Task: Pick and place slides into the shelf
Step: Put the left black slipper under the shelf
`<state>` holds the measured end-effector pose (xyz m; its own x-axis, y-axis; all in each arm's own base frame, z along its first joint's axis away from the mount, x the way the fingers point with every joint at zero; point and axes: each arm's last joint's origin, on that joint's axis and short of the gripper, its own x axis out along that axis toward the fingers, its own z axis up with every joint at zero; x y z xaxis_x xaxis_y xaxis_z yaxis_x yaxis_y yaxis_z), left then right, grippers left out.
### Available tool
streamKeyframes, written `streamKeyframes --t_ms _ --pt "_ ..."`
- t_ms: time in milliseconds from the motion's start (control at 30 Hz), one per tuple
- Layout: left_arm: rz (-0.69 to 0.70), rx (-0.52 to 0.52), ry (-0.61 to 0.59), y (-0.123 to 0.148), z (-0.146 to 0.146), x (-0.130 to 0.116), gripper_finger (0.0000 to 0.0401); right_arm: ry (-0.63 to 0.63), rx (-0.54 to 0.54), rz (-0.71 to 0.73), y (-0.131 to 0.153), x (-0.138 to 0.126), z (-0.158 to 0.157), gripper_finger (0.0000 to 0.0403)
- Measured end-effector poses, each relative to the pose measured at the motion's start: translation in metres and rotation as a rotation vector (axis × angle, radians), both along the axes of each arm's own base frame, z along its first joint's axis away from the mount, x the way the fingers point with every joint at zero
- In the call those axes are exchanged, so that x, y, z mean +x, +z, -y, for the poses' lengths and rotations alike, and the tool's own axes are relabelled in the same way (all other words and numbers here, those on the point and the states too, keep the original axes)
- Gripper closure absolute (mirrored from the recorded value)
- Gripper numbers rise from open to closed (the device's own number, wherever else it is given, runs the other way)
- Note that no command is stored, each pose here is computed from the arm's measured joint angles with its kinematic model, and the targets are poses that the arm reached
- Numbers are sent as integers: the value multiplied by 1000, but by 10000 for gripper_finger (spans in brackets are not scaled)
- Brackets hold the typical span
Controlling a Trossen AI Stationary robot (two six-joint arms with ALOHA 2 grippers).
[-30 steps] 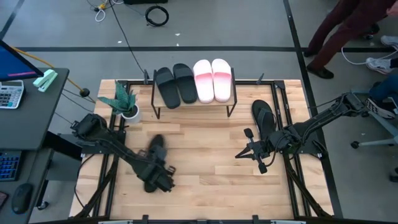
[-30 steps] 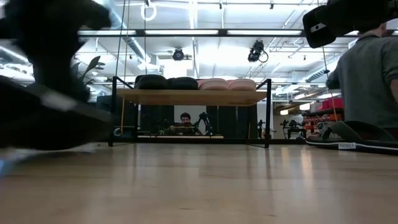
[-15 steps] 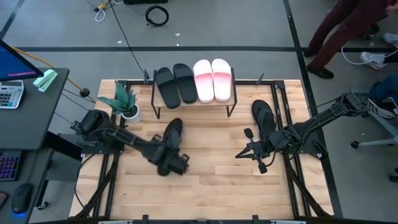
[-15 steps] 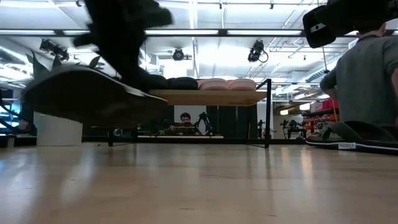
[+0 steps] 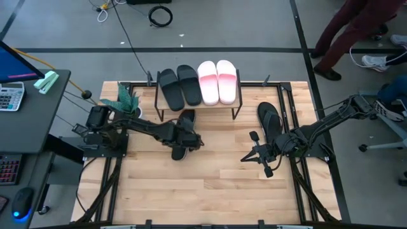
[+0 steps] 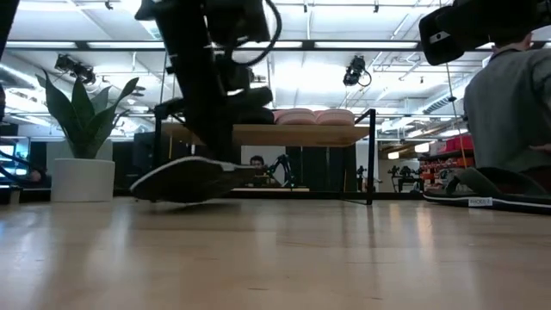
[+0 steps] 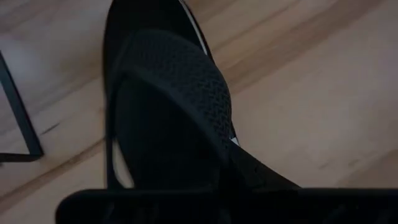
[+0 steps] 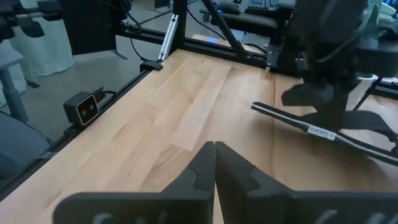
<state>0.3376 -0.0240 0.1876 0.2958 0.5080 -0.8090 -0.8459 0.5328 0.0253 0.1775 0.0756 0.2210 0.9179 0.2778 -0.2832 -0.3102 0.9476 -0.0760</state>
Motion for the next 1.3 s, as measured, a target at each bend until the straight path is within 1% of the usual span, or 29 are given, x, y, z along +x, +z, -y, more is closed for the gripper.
streamKeyframes --t_ms 100,167,300,367,467,533,600,667,733,867,967,1033,1067,1200,1300 --pt "-35 -30 -11 -11 -5 0 382 1 -4 1 0 0 0 386" --pt "-86 -26 -57 -16 -6 0 360 1 -4 1 0 0 0 386" --pt "-96 -2 -69 -20 -5 2 313 1 -5 1 0 0 0 386" --pt "-81 21 -40 -20 -7 3 289 1 -5 0 0 0 0 386" --pt "-31 -7 7 -16 -5 6 258 1 -3 0 0 0 0 386" --pt "-10 -54 -16 -10 1 10 244 1 -2 0 0 0 0 386" --pt "-10 -64 -70 -4 10 13 240 1 -3 -1 0 0 0 386" --pt "-26 -45 -106 4 19 14 247 1 -4 -4 0 0 0 386" --pt "-56 -18 -118 14 27 13 264 0 -5 -8 -1 0 0 386" --pt "-113 0 -154 33 49 7 310 -8 21 -22 -1 0 0 386" --pt "-150 0 -179 36 68 -3 352 -9 21 -30 -2 -1 0 386" --pt "-170 -4 -165 33 79 -10 383 -12 27 -35 -2 -1 0 386" --pt "-167 -6 -153 29 84 -13 391 -13 30 -37 -2 -1 0 386" --pt "-142 -20 -99 4 99 -24 391 -15 35 -38 -2 -1 0 386" --pt "-133 -25 -51 -11 103 -34 396 -14 34 -39 -3 -1 0 386"
